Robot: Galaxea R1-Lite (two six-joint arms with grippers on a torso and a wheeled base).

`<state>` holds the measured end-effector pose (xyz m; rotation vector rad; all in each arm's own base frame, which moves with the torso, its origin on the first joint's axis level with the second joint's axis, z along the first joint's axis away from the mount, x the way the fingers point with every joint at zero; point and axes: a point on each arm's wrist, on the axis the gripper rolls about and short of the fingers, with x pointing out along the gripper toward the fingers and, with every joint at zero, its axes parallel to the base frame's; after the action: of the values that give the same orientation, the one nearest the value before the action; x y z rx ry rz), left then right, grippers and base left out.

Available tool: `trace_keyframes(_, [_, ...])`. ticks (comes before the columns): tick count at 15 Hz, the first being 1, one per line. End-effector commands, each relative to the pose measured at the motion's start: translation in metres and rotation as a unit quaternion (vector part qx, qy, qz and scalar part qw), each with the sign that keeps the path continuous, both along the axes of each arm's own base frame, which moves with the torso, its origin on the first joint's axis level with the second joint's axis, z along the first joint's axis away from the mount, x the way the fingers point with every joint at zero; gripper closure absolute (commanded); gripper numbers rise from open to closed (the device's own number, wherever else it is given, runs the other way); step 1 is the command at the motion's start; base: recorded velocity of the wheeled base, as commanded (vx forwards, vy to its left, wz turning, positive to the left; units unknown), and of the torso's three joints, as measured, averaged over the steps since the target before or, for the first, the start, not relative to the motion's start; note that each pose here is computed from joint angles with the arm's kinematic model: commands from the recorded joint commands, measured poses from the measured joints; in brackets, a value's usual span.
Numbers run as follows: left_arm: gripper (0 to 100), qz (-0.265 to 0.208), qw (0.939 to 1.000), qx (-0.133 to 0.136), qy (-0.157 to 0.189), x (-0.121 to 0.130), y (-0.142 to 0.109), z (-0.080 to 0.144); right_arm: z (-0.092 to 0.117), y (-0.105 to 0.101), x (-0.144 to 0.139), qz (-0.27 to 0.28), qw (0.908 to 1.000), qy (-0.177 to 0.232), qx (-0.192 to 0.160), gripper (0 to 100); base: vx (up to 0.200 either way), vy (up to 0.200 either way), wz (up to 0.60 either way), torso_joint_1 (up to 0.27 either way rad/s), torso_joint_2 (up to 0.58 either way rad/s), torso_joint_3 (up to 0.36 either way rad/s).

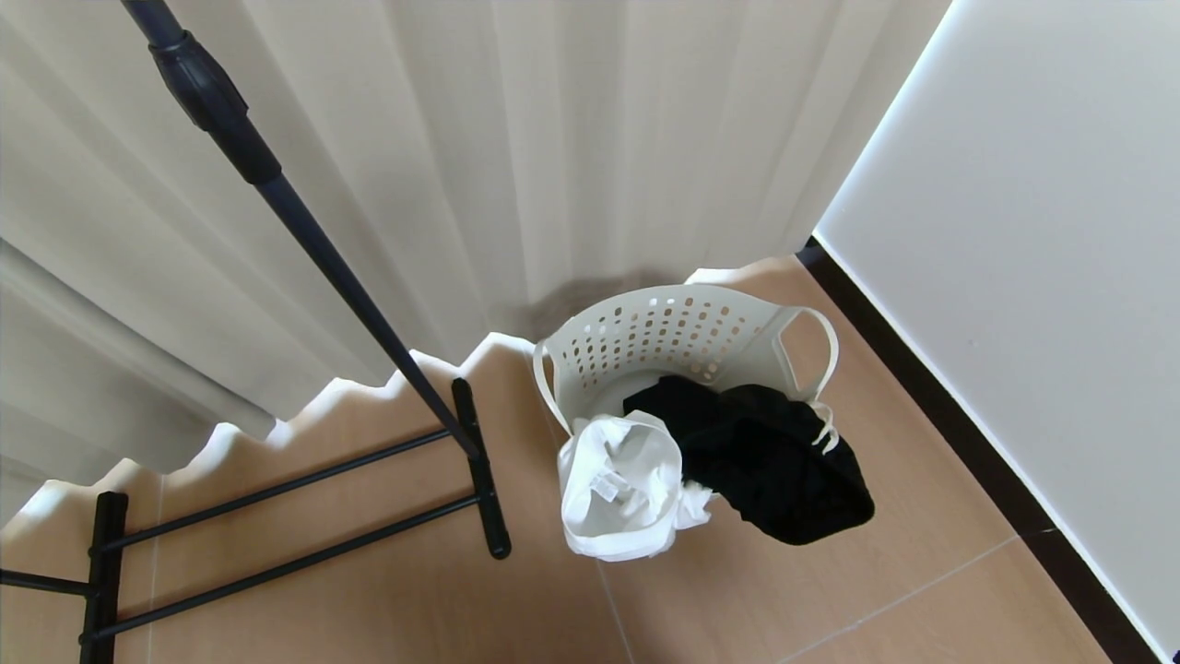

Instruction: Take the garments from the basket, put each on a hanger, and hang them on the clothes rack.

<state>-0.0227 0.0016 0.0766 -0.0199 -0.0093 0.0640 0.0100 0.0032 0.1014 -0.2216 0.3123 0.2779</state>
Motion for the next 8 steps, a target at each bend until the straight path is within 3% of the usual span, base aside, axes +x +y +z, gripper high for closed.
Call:
trace_keyframes(1, [0,0.000,1.0000,0.000,0.000,0.000,0.000,0.000,0.014,0.006,0.023,0.031,0.9985,0.040,-0.020,0,0.000,0.000,0.00,0.000,0.00,0.000])
trace_keyframes(5, [0,0.000,1.0000,0.000,0.000,0.000,0.000,0.000,0.025,0.025,0.057,0.097,0.9914,0.071,-0.050,0,0.000,0.000,0.00,0.000,0.00,0.000])
trace_keyframes(8, [0,0.000,1.0000,0.000,0.000,0.000,0.000,0.000,0.037,0.042,0.087,0.105,0.9865,0.089,-0.088,0,0.000,0.000,0.00,0.000,0.00,0.000])
